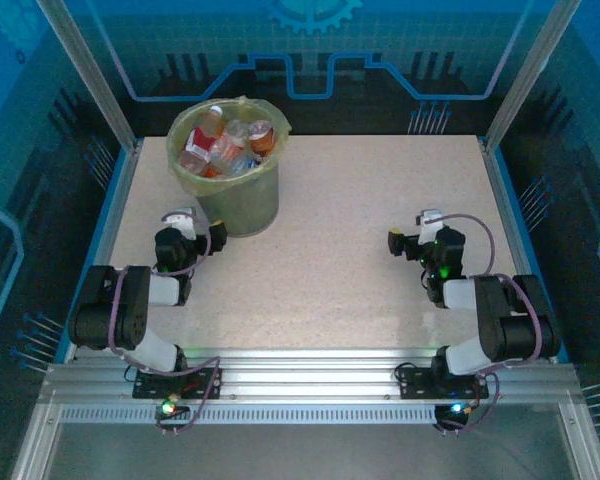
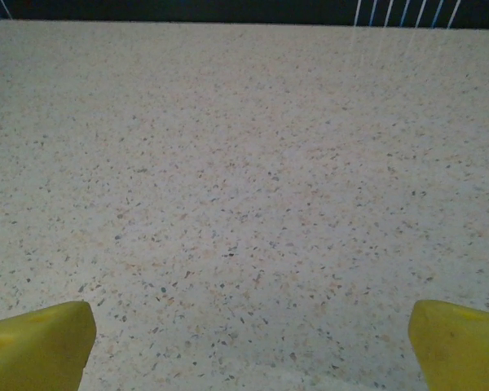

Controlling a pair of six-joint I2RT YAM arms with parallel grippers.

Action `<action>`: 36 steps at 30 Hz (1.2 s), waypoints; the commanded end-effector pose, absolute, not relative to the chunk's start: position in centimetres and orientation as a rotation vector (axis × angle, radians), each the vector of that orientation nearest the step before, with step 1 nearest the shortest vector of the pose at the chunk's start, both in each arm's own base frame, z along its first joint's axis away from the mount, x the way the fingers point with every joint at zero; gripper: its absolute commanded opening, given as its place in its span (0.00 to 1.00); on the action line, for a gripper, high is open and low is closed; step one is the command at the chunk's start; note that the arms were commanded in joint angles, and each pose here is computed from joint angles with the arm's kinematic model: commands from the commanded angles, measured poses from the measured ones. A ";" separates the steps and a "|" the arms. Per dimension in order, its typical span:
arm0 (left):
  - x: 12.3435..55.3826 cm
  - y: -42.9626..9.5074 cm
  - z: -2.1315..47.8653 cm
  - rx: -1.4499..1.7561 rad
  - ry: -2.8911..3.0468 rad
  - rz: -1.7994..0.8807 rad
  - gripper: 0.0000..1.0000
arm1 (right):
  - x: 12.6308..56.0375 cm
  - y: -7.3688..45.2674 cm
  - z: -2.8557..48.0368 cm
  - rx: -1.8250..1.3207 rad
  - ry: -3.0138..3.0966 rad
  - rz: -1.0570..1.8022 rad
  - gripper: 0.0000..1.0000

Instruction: Put the plastic bottles in the bin

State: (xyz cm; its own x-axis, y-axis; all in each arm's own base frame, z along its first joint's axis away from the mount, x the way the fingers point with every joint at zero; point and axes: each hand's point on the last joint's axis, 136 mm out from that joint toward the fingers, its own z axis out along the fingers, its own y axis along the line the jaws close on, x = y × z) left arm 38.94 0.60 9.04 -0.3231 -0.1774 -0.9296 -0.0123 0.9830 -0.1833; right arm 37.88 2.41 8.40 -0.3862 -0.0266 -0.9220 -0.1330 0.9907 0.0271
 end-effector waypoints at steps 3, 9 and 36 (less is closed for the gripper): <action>39.4 0.5 9.7 -0.110 1.878 -0.151 0.99 | 39.6 2.8 9.4 -0.151 1.964 0.064 1.00; 39.4 0.4 9.7 -0.109 1.878 -0.153 0.99 | 39.7 3.5 9.4 -0.188 1.966 0.074 1.00; 39.5 -1.7 9.7 0.017 1.895 -0.223 0.99 | 39.6 3.5 9.4 -0.189 1.966 0.084 1.00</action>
State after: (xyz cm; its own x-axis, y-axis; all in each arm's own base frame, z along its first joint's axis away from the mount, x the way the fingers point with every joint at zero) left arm 39.09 -1.01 9.05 -0.3440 -0.1249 -0.9306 0.0795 0.9837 -0.1614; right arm 39.27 3.14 9.26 -0.3858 -0.0821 -0.9189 -0.1570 0.9873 -0.0223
